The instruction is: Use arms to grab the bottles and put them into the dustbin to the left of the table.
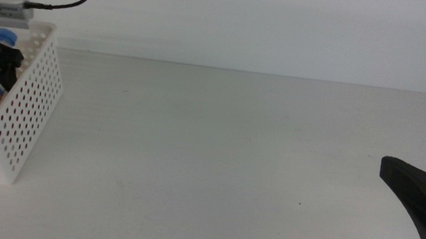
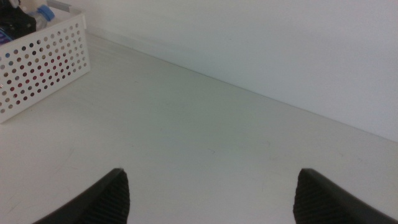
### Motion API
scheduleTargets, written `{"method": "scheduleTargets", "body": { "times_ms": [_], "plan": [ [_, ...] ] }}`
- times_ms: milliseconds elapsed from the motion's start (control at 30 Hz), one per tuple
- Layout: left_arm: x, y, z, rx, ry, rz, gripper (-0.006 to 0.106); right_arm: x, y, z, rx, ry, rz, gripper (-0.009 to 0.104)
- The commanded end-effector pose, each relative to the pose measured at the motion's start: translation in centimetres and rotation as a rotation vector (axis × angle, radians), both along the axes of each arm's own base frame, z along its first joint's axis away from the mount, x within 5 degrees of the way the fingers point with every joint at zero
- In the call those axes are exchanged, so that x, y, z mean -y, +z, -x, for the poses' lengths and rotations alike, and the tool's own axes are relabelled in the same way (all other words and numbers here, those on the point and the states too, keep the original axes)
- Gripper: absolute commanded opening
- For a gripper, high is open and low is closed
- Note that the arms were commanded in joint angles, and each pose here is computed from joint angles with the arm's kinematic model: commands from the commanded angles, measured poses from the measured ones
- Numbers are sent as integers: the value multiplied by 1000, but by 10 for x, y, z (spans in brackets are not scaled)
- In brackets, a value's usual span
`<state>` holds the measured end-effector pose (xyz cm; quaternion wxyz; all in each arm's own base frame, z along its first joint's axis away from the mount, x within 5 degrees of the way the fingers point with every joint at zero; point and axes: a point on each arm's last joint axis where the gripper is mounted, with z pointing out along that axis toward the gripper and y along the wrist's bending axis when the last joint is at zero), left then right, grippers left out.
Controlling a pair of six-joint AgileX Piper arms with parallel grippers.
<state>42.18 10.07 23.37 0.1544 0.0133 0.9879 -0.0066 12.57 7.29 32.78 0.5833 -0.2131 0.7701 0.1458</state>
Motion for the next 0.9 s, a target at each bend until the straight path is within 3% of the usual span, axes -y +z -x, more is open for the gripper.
{"method": "scheduleTargets", "body": {
  "times_ms": [0,167,400,600,867],
  "plan": [
    [0,30,-1,107,7,-25,61,-1,16,-1,96,12,-31,87],
    [0,31,-2,129,-21,-38,90,-1,16,-1,96,12,-31,87],
    [5,42,1,159,-29,-5,90,-1,16,-1,97,12,-30,87],
    [9,82,16,251,-24,-23,90,-1,16,-1,96,12,-30,87],
    [33,140,53,413,-55,97,90,-1,16,-1,96,12,-30,87]
  ]
}}
